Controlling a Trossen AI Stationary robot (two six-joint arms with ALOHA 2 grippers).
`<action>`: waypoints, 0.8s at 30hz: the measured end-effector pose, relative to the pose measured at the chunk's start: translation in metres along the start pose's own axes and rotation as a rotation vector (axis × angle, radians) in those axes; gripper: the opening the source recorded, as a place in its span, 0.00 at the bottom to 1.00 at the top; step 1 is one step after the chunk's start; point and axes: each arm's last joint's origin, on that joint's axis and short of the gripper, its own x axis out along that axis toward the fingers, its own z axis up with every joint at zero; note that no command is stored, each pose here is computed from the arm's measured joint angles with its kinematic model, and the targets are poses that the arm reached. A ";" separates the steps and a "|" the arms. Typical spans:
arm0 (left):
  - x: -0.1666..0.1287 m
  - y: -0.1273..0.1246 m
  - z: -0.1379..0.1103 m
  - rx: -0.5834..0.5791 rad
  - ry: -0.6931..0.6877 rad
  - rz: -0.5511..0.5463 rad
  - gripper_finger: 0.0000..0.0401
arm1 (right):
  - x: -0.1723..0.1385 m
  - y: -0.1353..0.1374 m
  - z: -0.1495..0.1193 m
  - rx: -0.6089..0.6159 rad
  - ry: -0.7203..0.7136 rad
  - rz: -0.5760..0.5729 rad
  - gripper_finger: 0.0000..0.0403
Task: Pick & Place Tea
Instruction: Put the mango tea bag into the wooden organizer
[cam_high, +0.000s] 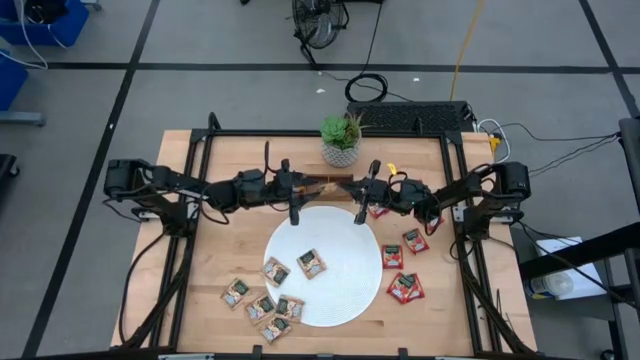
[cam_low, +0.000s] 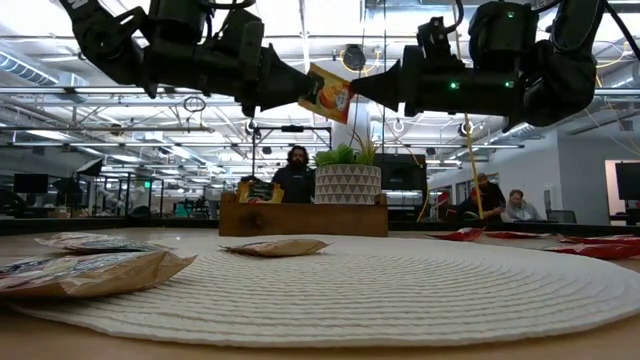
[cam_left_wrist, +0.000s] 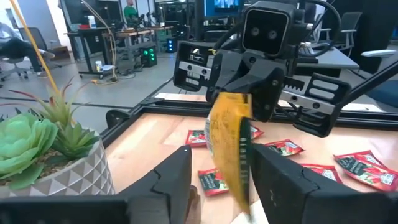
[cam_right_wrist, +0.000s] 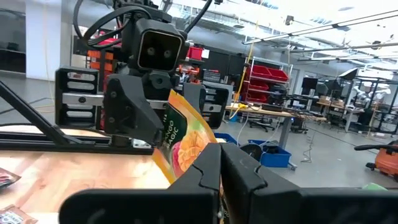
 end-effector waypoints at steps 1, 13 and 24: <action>0.000 0.000 0.000 0.000 0.000 0.000 0.39 | 0.000 0.000 0.000 0.000 0.000 0.001 0.00; 0.000 0.003 0.000 -0.001 0.001 0.009 0.02 | 0.000 0.000 0.000 0.000 0.000 0.000 0.00; -0.027 0.015 0.022 0.094 0.405 0.242 0.01 | -0.002 0.001 -0.005 -0.005 0.044 0.006 0.00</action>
